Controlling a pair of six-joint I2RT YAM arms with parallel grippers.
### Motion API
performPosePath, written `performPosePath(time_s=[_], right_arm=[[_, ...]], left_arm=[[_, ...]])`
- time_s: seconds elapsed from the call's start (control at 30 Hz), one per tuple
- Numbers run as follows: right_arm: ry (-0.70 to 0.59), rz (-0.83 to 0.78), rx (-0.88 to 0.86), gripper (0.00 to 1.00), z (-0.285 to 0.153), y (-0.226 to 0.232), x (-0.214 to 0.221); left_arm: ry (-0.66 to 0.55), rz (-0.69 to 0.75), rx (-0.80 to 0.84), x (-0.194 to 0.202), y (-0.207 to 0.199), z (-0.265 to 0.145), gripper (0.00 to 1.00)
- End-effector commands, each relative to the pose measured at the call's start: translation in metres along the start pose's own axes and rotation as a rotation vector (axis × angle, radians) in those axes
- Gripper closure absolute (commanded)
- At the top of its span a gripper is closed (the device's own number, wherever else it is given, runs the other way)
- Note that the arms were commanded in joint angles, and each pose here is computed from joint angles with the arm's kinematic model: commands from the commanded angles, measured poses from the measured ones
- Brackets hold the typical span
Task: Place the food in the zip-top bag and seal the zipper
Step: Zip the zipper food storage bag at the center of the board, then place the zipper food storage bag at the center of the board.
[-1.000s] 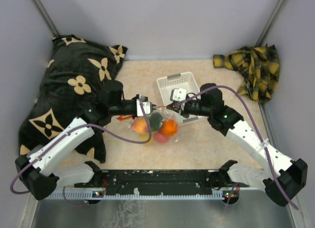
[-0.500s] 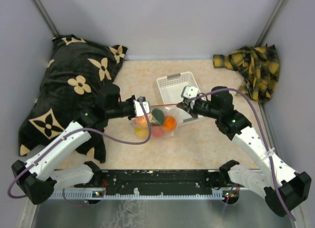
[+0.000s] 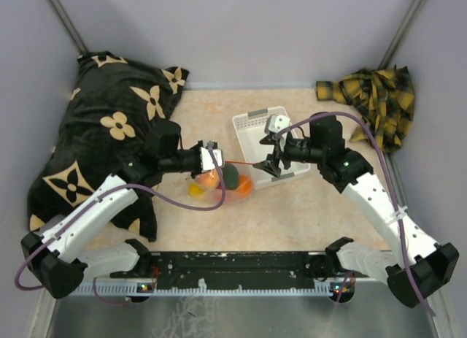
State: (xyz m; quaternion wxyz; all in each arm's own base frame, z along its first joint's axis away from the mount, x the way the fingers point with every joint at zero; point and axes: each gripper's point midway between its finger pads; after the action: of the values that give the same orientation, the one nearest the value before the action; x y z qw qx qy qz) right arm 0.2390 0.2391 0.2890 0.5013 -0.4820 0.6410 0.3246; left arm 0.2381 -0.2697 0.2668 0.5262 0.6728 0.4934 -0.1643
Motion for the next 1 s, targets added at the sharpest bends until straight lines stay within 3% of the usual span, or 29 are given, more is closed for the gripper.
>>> performPosePath(time_s=[0.0,0.27,0.43,0.53,0.67,0.7,0.97], right_arm=[[-0.043,-0.075,-0.087,0.29,0.007,0.02,-0.029],[-0.036,-0.089,-0.136,0.32,0.04,0.023,-0.029],[-0.016,-0.076,-0.155,0.41,0.058,0.02,-0.025],[-0.004,-0.072,-0.176,0.52,0.063,0.022,-0.022],[0.03,-0.077,-0.18,0.94,0.061,0.022,-0.016],[0.043,-0.078,-0.168,1.0,0.06,0.021,-0.014],[0.067,-0.04,0.007,1.0,0.033,-0.013,-0.005]], left_arm=[[-0.129,0.025,0.007,-0.037,0.011,-0.004,1.0],[-0.143,0.02,0.028,-0.039,0.007,-0.002,1.0],[-0.153,0.018,0.037,-0.04,0.004,-0.001,1.0],[-0.15,0.016,0.039,-0.038,0.002,-0.001,1.0],[-0.134,0.013,0.029,-0.034,0.002,-0.002,1.0],[-0.128,0.014,0.023,-0.033,0.002,-0.003,1.0],[-0.065,0.016,-0.028,-0.02,0.001,-0.013,1.0]])
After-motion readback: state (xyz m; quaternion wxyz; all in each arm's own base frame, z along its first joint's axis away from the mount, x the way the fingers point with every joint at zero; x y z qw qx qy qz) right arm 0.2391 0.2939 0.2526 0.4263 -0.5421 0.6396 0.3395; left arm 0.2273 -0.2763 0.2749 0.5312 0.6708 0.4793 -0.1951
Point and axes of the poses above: each gripper's point midway between its finger pads, its own z axis out along the fingers, its own y axis along the line the jaws close on, x = y × z, and after that the axes turned 7 degrees about z, right-handed
